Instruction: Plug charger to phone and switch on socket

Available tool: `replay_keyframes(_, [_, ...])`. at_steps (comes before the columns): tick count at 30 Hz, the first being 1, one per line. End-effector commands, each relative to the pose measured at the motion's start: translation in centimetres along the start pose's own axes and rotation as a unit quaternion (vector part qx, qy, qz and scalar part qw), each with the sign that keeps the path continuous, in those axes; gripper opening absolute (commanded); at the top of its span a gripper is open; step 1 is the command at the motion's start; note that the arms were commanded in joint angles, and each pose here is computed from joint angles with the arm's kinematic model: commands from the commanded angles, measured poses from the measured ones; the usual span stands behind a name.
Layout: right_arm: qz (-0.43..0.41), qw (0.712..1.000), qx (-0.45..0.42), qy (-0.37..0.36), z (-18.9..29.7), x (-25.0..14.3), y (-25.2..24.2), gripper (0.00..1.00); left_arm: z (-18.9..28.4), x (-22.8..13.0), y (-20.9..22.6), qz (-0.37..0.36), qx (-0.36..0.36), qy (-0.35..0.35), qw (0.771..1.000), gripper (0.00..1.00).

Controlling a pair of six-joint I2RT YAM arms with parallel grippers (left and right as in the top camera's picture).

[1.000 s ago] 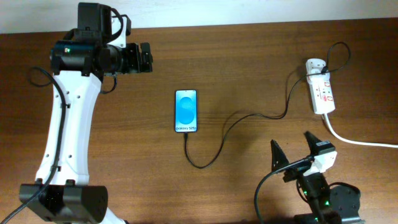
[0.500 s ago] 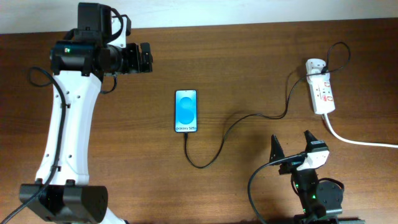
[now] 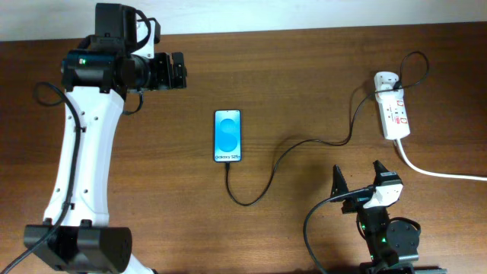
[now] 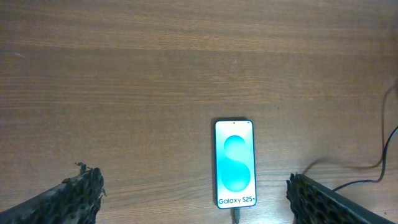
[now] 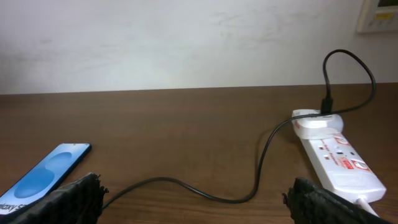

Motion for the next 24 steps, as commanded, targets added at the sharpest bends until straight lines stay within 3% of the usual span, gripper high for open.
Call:
replay_keyframes(1, [0.002, 1.0, -0.016, 0.002, 0.02, -0.22, -0.38, 0.98, -0.17, -0.12, 0.08, -0.003, 0.004, 0.003, 1.0, 0.99])
replay_keyframes(24, [0.002, 1.0, -0.014, 0.001, 0.02, -0.18, -0.37, 0.98, -0.17, -0.12, 0.08, -0.003, 0.004, 0.003, 1.0, 0.99])
Point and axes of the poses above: each gripper's point midway between its finger pads, its own z axis back along the fingers, its own y axis along the line the jaws close on, x = y × z, the point moved 8 cm from there along z, back along the fingers
